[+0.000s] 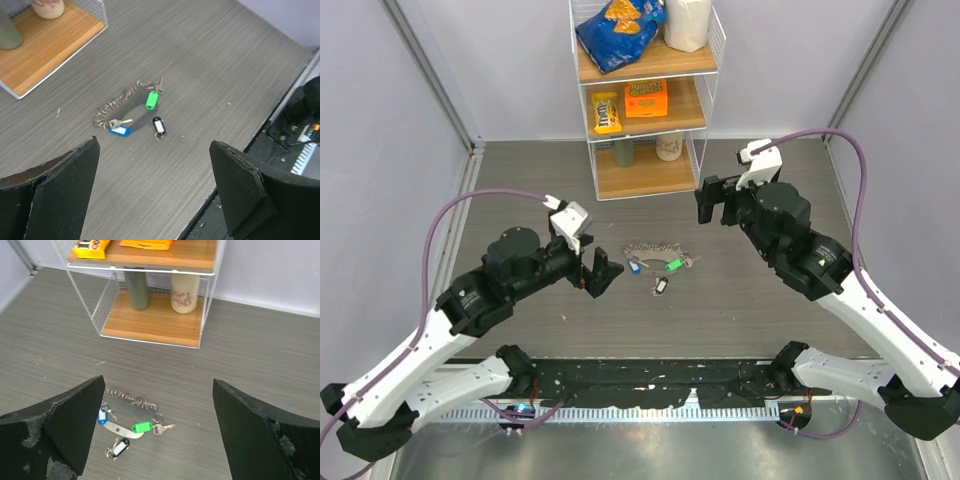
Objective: Put the keys on the keyring
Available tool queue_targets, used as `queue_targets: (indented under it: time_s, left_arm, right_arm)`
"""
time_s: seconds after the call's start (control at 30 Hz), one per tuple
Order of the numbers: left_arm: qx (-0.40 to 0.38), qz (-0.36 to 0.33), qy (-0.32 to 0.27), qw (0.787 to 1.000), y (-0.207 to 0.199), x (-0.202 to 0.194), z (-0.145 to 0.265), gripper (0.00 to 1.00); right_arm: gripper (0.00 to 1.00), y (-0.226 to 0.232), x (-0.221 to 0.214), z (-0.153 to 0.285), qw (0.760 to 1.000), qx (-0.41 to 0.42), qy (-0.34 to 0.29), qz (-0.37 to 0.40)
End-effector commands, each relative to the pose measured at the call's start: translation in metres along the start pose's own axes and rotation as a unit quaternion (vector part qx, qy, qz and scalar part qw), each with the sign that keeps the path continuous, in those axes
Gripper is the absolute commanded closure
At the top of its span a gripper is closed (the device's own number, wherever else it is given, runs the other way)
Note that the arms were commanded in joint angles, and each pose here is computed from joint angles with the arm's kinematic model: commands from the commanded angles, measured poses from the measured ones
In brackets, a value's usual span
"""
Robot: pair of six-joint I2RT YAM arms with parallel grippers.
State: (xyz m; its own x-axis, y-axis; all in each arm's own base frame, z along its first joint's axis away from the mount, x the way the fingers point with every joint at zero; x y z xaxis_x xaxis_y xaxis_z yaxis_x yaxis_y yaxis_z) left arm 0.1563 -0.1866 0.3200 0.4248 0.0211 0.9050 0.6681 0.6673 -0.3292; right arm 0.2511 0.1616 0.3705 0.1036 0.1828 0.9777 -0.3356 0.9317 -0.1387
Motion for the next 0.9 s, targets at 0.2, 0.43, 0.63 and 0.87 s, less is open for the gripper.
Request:
queue_targets:
  time_s: [0.2,0.43,0.63,0.87]
  left_arm:
    - [0.103,-0.024,-0.017,0.994,0.027,0.005,-0.04,0.01]
    - [0.161,-0.006,0.012,0.987,0.046,0.0,-0.077,0.01]
    - [0.18,0.057,0.023,0.982,0.076,-0.008,-0.107,0.01]
    - [0.184,0.165,0.046,0.968,0.114,-0.027,-0.137,0.01]
  right_arm:
    - [0.04,-0.022,-0.035,0.006,0.988,-0.109,0.11,-0.009]
    - [0.05,-0.005,-0.077,-0.006,0.988,-0.066,0.14,0.016]
    - [0.04,0.014,-0.105,-0.015,0.987,-0.035,0.152,-0.037]
    - [0.04,0.023,-0.119,-0.019,0.984,-0.014,0.176,-0.032]
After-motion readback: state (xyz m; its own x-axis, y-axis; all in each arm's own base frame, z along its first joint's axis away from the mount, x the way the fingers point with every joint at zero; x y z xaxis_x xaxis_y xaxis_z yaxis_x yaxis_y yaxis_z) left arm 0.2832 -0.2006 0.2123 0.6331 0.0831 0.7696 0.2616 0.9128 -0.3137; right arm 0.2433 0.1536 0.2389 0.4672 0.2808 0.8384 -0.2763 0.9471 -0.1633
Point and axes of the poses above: each gripper's point midway between its finger pads, its own z axis back along the fingers, its own y axis along the line the jaws close on, x = y × z, the point moved 4 cm from there along z, back along the fingers, and after that the axes turned 12 degrees about z, right-handed, at the moved point
